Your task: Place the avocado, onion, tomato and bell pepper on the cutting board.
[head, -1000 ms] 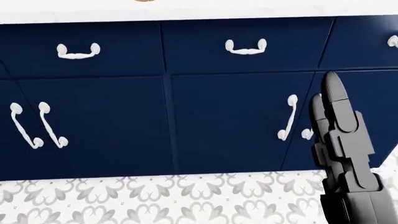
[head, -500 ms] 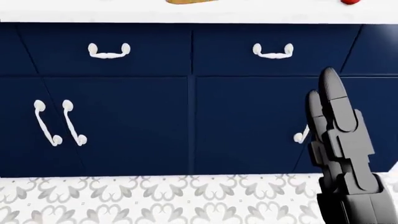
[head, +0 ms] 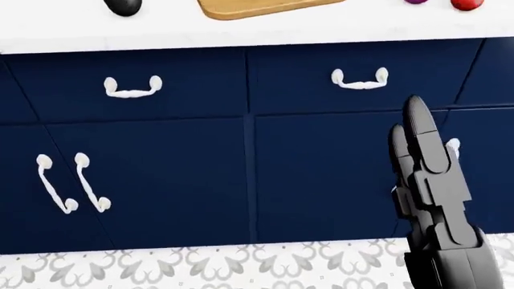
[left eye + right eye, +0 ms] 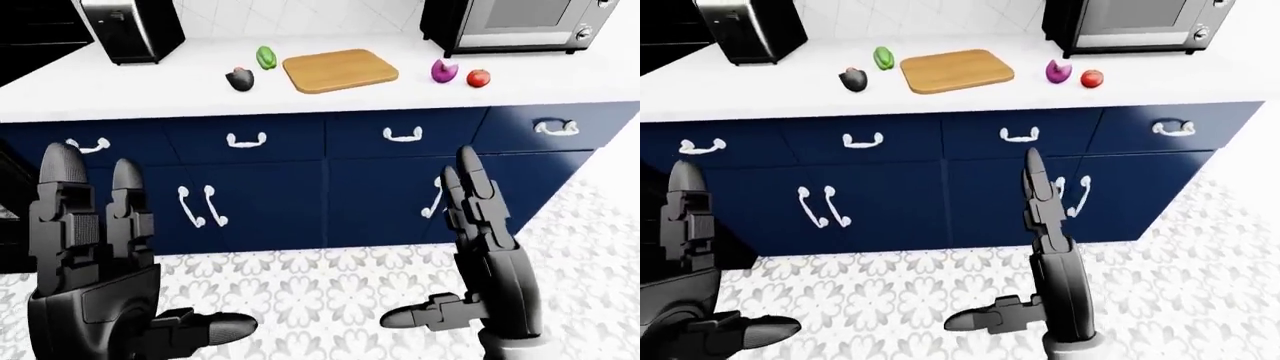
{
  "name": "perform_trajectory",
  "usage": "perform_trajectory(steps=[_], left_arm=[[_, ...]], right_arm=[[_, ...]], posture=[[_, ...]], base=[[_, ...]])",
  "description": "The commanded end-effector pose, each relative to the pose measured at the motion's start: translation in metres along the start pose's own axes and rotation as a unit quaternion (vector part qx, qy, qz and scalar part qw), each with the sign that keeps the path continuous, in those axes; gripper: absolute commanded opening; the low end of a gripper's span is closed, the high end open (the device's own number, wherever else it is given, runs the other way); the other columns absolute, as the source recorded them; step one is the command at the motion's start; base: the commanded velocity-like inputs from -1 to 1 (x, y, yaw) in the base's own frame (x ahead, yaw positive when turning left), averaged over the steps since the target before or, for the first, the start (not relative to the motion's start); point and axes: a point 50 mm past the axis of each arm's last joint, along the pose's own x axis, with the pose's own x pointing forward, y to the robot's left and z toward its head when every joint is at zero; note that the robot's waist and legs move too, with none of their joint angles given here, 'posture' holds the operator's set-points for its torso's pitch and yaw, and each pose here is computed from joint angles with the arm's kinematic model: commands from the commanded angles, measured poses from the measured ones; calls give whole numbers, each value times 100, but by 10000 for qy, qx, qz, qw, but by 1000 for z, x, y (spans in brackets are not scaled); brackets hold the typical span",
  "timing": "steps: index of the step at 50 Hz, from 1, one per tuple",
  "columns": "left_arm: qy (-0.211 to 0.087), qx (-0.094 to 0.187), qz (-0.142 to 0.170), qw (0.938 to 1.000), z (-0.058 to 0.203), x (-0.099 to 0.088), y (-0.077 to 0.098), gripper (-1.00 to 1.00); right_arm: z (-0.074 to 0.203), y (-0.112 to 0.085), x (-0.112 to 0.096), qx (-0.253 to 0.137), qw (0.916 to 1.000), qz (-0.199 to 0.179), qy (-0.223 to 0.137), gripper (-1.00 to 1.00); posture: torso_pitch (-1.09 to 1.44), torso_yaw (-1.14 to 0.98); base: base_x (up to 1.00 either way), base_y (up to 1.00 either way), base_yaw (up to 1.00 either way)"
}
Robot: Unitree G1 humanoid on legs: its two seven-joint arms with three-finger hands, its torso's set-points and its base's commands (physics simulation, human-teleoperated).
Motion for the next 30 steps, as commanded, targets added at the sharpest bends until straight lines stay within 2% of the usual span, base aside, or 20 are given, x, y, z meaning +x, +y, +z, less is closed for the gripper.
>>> perform_trajectory(steps=[1,30], left_arm=[[-453,-8,-145,9989,15,3,-5,100],[-452,-12,-164,9988,16,1,-7,100]], right_arm=[[16,-4,1,-85,9988,-118,-464,100],[15,-4,1,-89,9989,-112,-442,100]], posture=[[0,0],[0,0]], base=[[43,0,0],[40,0,0]])
